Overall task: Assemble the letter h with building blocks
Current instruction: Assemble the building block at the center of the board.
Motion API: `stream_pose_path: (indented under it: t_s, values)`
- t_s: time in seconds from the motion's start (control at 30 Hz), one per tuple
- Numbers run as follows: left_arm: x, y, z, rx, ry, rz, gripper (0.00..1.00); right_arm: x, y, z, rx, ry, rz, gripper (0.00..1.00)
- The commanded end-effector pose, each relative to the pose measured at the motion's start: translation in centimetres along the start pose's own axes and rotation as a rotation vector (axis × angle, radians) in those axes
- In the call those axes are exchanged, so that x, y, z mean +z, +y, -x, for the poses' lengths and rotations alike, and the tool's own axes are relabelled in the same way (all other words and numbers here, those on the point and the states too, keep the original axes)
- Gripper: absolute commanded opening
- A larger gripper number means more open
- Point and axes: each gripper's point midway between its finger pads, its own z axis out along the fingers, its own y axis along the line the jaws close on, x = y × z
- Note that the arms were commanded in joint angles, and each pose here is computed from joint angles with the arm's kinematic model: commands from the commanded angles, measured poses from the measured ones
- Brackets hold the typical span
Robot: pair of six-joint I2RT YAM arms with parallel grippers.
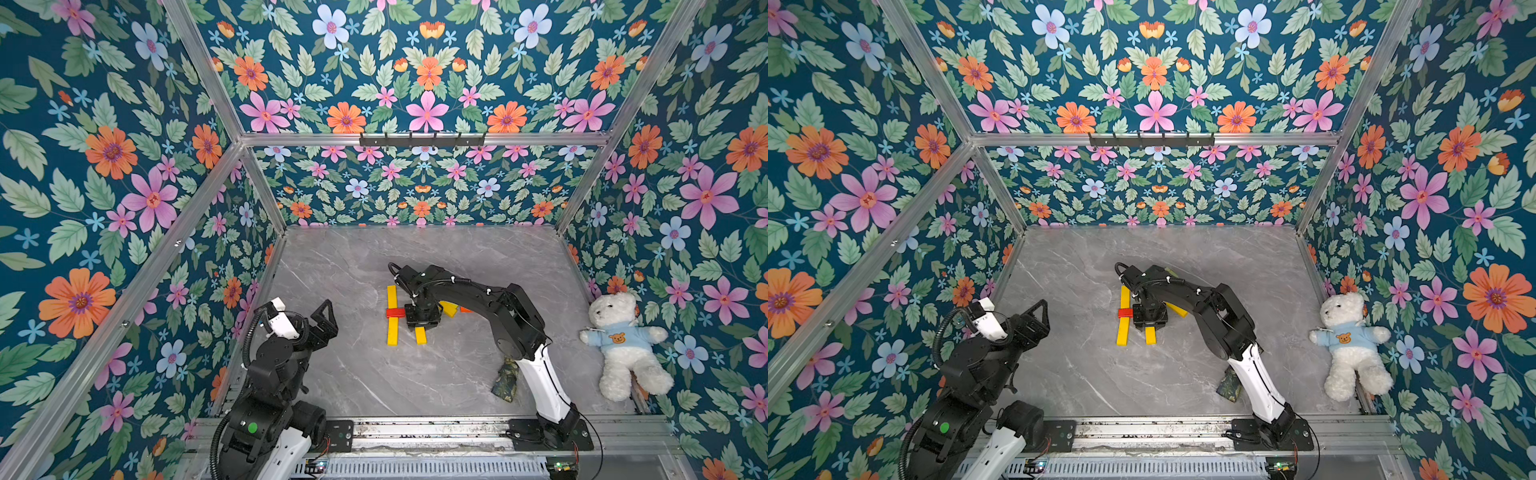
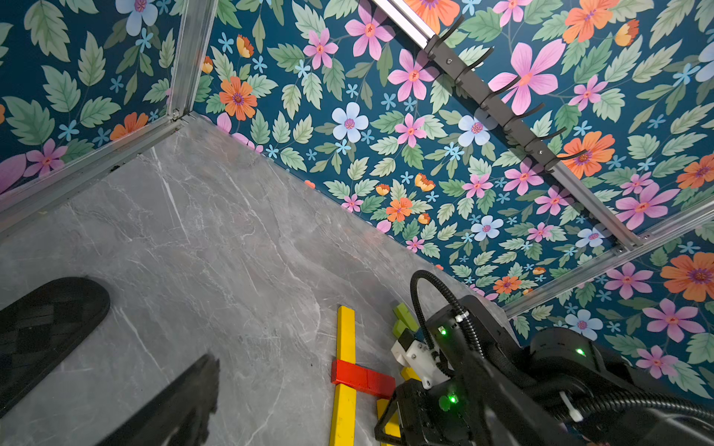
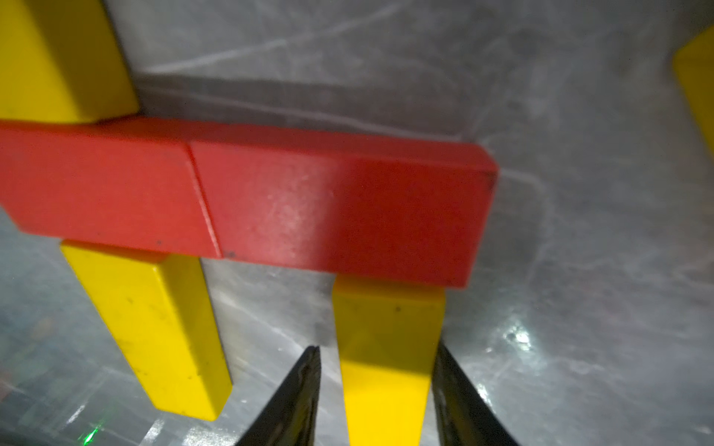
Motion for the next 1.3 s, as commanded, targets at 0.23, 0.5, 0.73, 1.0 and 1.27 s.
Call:
stream_pose_path:
  t_s: [0.23,0.5,0.73,1.0,1.27]
  values:
    - [0.1,0.0,0.1,0.004,-0.008,0.001,1.0,1.0,-1.3,1.1,0.016,-0.039,-0.061,0.48]
    - [0.1,0.1,0.1,0.003,-0.009,0.003,1.0,1.1,-1.7,1.3,0.021,-0.045,-0.071,0.47]
    - [0.1,0.1,0.1,0.003,-0.01,0.006,1.0,1.1,-1.8,1.5,0.025,-0.046,-0.073,0.47]
    - [0.1,0.1,0.1,0.001,-0.009,0.006,1.0,1.0,-1.8,1.8,0.028,-0.054,-0.076,0.47]
    - [0.1,0.1,0.1,0.001,-0.009,0.005,1.0,-0.4,-1.1,2.4,0.014,-0.099,-0.041,0.54]
